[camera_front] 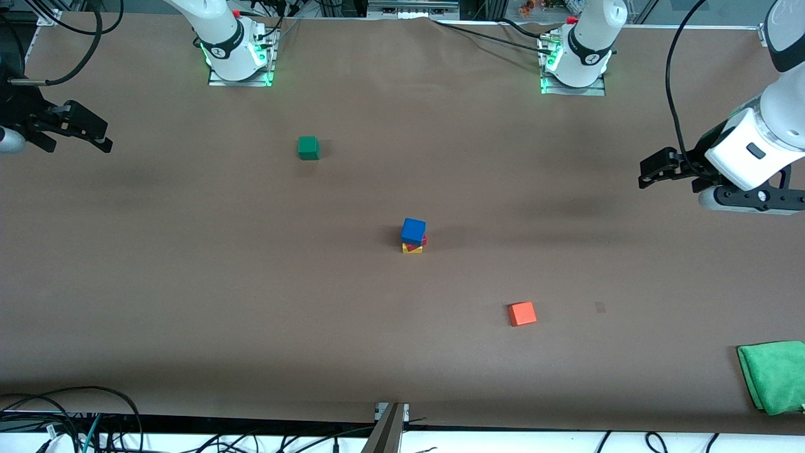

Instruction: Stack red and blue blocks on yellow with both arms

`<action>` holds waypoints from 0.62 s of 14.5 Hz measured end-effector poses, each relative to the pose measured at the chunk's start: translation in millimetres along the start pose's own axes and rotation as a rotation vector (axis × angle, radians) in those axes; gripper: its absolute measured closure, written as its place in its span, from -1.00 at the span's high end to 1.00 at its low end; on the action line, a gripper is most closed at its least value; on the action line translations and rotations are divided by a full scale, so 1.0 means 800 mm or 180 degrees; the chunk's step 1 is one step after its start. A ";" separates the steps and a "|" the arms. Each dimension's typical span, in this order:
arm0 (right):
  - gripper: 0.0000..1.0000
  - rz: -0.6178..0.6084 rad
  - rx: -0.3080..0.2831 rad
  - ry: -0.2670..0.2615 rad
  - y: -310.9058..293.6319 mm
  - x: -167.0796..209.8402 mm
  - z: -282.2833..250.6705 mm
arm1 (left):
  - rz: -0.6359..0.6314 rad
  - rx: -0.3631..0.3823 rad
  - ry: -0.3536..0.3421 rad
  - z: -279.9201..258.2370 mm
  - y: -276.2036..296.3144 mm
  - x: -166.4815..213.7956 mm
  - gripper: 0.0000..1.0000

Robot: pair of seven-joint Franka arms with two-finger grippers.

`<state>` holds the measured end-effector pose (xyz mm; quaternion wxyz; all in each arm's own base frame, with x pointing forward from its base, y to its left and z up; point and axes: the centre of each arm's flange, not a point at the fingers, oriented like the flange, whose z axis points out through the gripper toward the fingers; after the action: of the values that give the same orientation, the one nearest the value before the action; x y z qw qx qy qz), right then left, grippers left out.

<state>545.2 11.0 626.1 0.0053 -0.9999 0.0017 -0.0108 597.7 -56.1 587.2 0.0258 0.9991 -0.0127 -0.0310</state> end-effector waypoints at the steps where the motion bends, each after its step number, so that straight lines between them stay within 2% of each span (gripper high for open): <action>1: 1.00 -0.0010 -0.0002 -0.0047 -0.002 -0.001 0.002 | -0.0005 0.0000 0.0002 -0.001 -0.010 0.001 1.00; 6: 1.00 -0.0128 -0.0053 -0.0238 -0.031 0.013 0.039 | 0.0013 0.0001 0.0012 -0.003 -0.053 0.002 1.00; 9: 1.00 -0.0170 -0.0127 -0.0281 -0.040 0.020 0.053 | 0.0009 0.0004 0.0014 -0.003 -0.061 0.002 1.00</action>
<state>561.9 43.3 584.5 -0.0148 -0.9990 -0.0251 0.0333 600.3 -7.3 587.2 0.0252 0.9992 -0.0141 -0.0288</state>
